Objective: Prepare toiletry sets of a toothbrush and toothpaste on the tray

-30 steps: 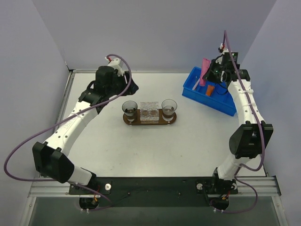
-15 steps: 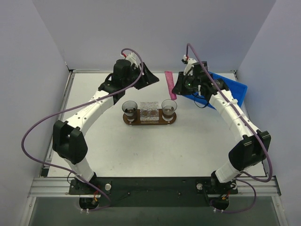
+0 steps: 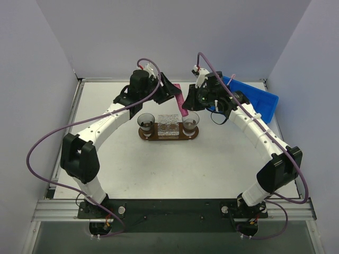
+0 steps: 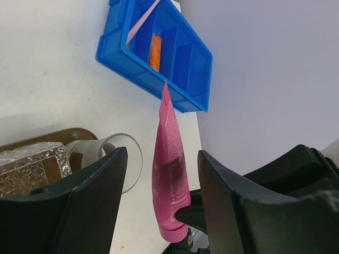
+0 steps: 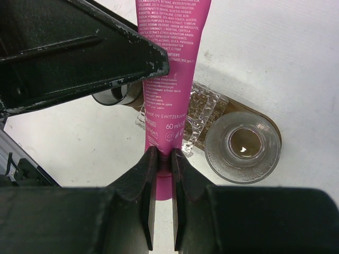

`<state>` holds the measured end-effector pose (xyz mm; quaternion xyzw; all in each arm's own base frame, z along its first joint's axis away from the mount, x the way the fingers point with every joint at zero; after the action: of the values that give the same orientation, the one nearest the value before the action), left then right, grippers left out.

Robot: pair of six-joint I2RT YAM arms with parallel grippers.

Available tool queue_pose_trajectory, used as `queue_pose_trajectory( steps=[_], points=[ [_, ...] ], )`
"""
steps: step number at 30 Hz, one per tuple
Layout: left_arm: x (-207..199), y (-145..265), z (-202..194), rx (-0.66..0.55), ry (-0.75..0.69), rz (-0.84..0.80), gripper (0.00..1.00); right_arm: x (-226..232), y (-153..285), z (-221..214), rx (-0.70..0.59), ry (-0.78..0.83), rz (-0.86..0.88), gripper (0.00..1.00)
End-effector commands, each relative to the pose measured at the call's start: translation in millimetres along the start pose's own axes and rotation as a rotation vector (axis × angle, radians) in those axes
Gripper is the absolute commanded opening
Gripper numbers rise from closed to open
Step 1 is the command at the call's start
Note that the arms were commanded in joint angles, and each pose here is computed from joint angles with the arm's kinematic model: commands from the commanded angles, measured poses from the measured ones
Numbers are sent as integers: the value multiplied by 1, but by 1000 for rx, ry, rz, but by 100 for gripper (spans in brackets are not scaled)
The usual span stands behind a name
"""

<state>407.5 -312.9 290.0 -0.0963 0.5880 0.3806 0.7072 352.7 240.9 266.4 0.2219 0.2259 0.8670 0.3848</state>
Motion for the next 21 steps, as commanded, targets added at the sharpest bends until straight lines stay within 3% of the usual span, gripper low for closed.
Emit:
queue_pose_trajectory(
  steps=[1, 14, 19, 21],
  points=[
    [-23, 3, 0, 3, 6, -88, 64, 13, 13, 30, -106, 48, 34, 0],
    [-39, 2, -9, 72, 6, -182, 20, 17, 8, 23, -82, 53, 45, 1],
    [-39, 8, -11, 75, -35, -208, 9, 19, 17, 27, -94, 56, 62, 36],
    [-43, 13, -13, 91, -60, -242, 8, 15, 27, 32, -112, 45, 66, 41]
  ],
)
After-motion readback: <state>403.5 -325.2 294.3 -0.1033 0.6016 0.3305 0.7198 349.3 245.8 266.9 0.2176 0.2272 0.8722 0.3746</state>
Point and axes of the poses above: each gripper's point midway between its finger pads, its own y axis back along the fingers, its own x axis along the line the jaws close on, z = x × y, the point moved 2 cm from there along y, back along the fingers, and after that the axes turned 12 degrees about y, right-handed, at the moved point
